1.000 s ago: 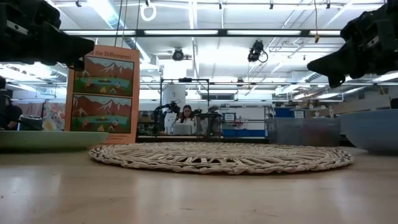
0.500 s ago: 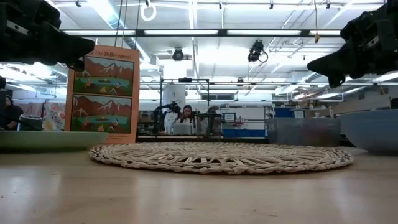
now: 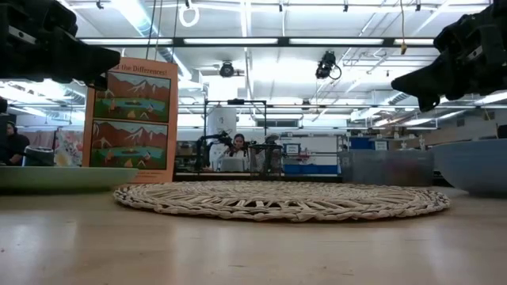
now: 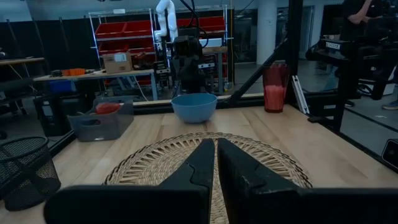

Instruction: Arrange a breakfast setting

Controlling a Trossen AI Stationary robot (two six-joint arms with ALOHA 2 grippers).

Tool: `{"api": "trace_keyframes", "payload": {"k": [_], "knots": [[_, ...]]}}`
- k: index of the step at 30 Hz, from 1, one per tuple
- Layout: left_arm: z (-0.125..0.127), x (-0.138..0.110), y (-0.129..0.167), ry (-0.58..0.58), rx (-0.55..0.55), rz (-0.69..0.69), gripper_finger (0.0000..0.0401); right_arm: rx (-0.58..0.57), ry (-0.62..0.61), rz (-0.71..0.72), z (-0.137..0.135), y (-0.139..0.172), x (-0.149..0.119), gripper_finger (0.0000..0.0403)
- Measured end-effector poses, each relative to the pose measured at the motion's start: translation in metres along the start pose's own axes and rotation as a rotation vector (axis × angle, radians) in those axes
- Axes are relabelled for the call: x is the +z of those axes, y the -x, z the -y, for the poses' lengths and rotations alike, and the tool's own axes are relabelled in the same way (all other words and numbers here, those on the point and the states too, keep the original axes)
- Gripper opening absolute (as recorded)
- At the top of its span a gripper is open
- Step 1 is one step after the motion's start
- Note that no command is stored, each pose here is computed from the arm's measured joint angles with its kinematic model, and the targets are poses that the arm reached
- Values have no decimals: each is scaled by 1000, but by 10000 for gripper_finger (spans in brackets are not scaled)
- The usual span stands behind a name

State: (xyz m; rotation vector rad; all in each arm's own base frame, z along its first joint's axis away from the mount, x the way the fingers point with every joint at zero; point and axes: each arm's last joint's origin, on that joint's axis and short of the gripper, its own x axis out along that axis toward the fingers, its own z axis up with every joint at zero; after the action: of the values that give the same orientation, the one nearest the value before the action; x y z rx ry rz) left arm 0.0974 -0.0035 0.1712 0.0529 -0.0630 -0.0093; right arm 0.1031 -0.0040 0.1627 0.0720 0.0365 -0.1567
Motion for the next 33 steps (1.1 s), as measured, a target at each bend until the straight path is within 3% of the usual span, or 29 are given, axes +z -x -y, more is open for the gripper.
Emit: {"api": "trace_keyframes", "payload": {"k": [8,14,19,25,30,33], "knots": [[0,0,0,0,0,0,29,0,0,0,0,0,0,34],[0,2,0,-109,2,15,29,0,0,0,0,0,0,34],[0,2,0,-104,2,18,29,0,0,0,0,0,0,34],[0,3,0,52,1,35,29,1,0,0,0,0,0,34],[-1,8,0,82,6,87,29,0,0,0,0,0,0,34],[-1,13,1,180,4,139,29,0,0,0,0,0,0,34]]}}
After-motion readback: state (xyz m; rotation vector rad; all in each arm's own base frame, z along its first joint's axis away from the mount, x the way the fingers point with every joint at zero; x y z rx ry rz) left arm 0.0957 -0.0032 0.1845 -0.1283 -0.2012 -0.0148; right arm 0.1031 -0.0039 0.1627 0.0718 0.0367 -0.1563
